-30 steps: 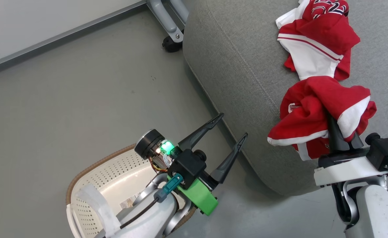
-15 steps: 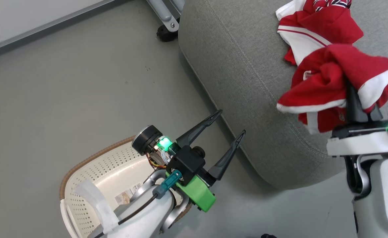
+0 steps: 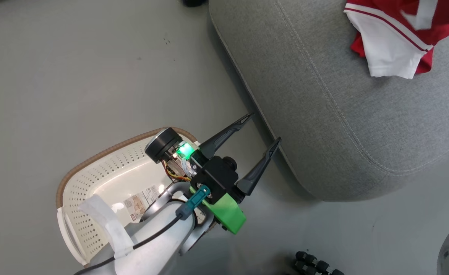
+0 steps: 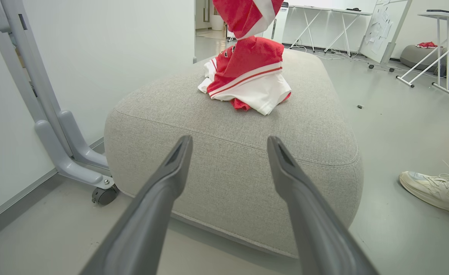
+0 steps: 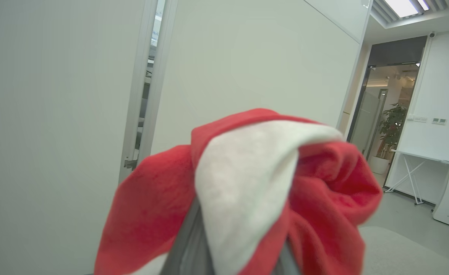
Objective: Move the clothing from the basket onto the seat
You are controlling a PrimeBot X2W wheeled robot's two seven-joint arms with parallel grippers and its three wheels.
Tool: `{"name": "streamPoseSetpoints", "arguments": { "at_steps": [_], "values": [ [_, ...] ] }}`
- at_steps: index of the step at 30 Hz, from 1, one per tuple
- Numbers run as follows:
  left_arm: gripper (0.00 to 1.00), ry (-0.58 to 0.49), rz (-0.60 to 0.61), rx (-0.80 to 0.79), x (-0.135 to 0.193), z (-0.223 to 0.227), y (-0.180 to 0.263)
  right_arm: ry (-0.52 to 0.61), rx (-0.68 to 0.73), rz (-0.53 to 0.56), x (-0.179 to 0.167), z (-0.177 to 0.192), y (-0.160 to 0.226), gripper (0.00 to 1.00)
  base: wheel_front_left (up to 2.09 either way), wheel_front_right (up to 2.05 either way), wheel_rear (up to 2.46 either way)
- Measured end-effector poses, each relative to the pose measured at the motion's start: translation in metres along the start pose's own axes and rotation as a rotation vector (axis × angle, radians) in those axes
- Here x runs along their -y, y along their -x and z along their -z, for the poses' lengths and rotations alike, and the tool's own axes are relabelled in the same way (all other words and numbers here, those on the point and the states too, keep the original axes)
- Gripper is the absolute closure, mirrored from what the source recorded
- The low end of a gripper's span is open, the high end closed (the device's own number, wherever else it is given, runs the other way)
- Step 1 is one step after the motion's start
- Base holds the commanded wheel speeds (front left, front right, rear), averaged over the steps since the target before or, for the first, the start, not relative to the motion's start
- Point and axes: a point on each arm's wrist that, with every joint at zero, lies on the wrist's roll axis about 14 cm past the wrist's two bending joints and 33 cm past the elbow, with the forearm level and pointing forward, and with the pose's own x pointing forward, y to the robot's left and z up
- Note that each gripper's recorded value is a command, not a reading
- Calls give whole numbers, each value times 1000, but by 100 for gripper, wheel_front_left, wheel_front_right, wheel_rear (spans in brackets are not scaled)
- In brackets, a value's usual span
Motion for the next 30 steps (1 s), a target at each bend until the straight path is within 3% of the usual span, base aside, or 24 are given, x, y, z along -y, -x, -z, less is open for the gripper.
{"name": "streamPoseSetpoints", "arguments": {
  "at_steps": [5,14,23,30],
  "values": [
    [0,20,2,-10,-9,12,-1,40,27,23,12,4,-36,100,0,0,0],
    [0,67,-14,-45,-23,39,4,74,-75,70,23,56,-62,100,0,0,0],
    [0,94,-42,-71,-37,58,11,100,-329,117,15,152,-18,100,0,0,0],
    [0,107,-64,-92,-46,71,17,120,-500,151,13,204,33,100,0,0,0]
  ]
}}
